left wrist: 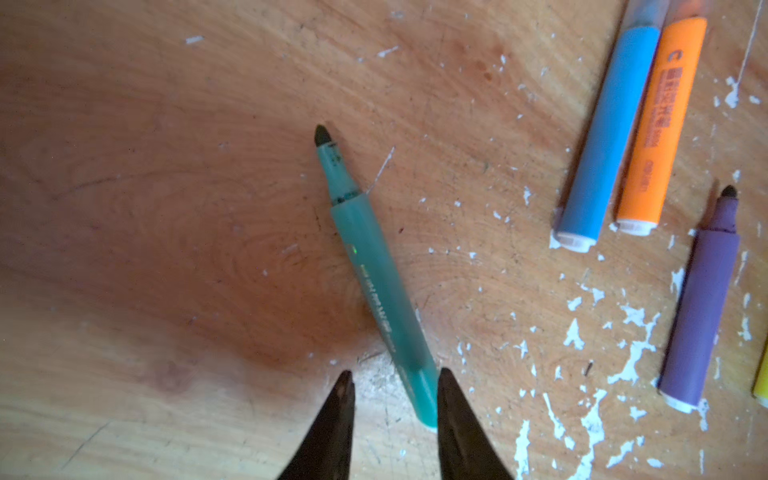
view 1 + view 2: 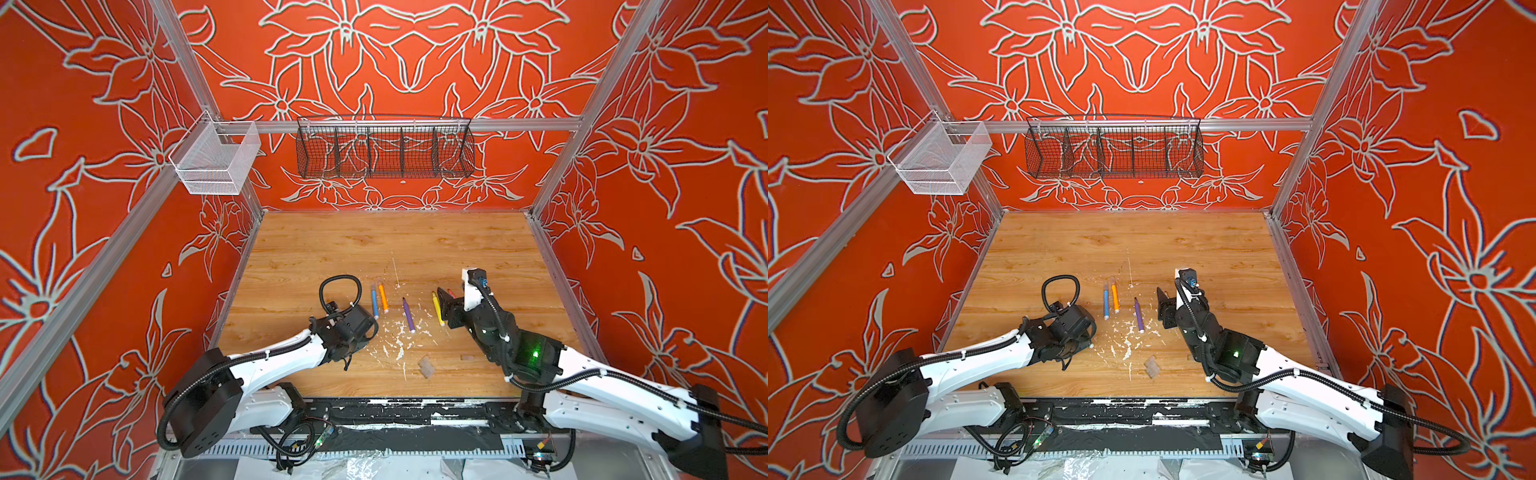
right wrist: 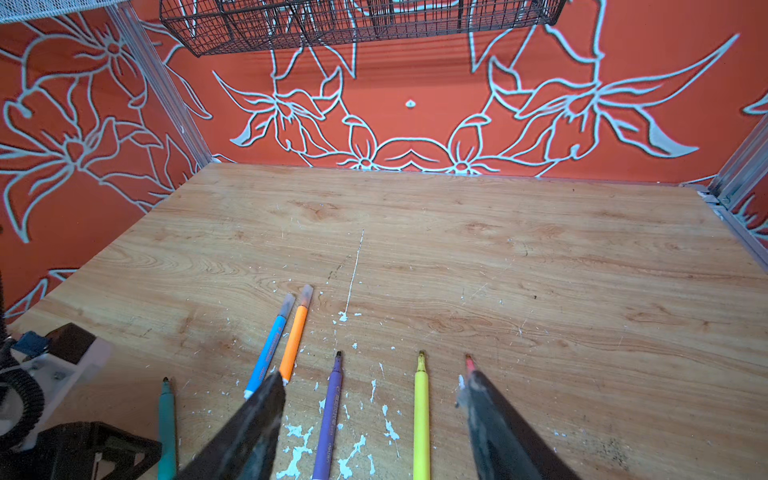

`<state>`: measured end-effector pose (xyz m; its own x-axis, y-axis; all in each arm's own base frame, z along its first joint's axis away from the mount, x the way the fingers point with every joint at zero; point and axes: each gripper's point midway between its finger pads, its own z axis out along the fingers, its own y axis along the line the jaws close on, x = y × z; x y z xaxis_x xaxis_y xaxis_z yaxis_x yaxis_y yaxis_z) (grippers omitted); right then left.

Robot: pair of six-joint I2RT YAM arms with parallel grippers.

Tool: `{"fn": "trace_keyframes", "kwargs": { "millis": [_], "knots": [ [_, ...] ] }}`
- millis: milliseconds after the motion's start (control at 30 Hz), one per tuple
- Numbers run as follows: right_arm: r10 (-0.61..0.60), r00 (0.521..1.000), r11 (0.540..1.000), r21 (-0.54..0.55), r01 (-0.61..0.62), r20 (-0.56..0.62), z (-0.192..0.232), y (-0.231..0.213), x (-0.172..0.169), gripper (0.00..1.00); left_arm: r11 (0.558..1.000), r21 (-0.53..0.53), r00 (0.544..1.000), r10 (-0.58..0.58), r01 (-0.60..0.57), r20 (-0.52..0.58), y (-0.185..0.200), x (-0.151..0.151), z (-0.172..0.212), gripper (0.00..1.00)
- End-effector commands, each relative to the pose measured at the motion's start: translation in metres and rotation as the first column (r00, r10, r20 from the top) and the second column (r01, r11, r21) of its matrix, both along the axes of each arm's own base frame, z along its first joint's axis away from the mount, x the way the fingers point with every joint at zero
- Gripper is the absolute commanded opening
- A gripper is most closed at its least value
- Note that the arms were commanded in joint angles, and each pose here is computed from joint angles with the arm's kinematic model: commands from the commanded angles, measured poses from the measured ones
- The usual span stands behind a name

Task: Insert the pens into the pen caps
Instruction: 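Move the left gripper over the green marker, then close the left gripper on the green marker body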

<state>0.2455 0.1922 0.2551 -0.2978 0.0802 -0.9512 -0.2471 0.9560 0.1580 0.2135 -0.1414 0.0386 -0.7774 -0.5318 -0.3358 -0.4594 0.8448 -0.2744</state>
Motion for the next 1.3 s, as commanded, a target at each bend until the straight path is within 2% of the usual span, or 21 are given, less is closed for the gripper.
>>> {"fn": "trace_keyframes", "kwargs": {
  "millis": [0,333,500,600,900,1000,1067,1167,1267],
  "knots": [
    [-0.008,1.000,1.000,0.002,0.008,-0.005,0.000,-0.004,-0.001,0.70,0.999,0.049,1.000,0.001,-0.001,0.009,0.001,0.007,0.001,0.32],
    [-0.002,1.000,1.000,0.022,0.002,-0.003,0.002,-0.007,-0.003,0.70,0.991,0.133,0.998,0.024,-0.017,-0.052,0.006,0.007,-0.018,0.31],
    [-0.002,1.000,1.000,0.027,0.002,-0.002,0.003,-0.007,-0.004,0.71,0.986,0.165,0.997,0.029,-0.017,-0.076,0.008,0.006,-0.027,0.25],
    [-0.003,1.000,1.000,0.027,0.003,-0.003,0.003,-0.008,-0.004,0.70,0.984,0.177,0.996,0.034,-0.019,-0.081,0.010,0.006,-0.029,0.18],
    [-0.005,1.000,1.000,0.031,0.006,-0.007,0.002,-0.008,-0.004,0.71,0.985,0.171,0.998,0.005,0.005,-0.061,0.008,0.009,-0.023,0.03],
    [-0.026,0.999,0.999,0.045,0.027,-0.033,-0.004,-0.013,0.001,0.75,0.986,0.160,0.999,-0.029,0.036,-0.040,0.004,0.014,-0.014,0.00],
    [-0.039,0.994,0.995,0.089,0.048,-0.102,-0.017,-0.021,0.009,0.77,0.989,0.131,0.998,-0.065,0.068,-0.024,-0.003,0.019,-0.002,0.00],
    [-0.032,0.969,0.975,0.207,0.085,-0.246,-0.047,-0.035,0.025,0.74,0.988,0.054,0.988,-0.147,0.144,0.041,-0.020,0.031,0.033,0.00],
    [-0.034,0.941,0.959,0.255,0.126,-0.337,-0.065,-0.044,0.037,0.69,0.977,-0.001,0.964,-0.212,0.215,0.160,-0.036,0.043,0.083,0.00]
  ]
}}
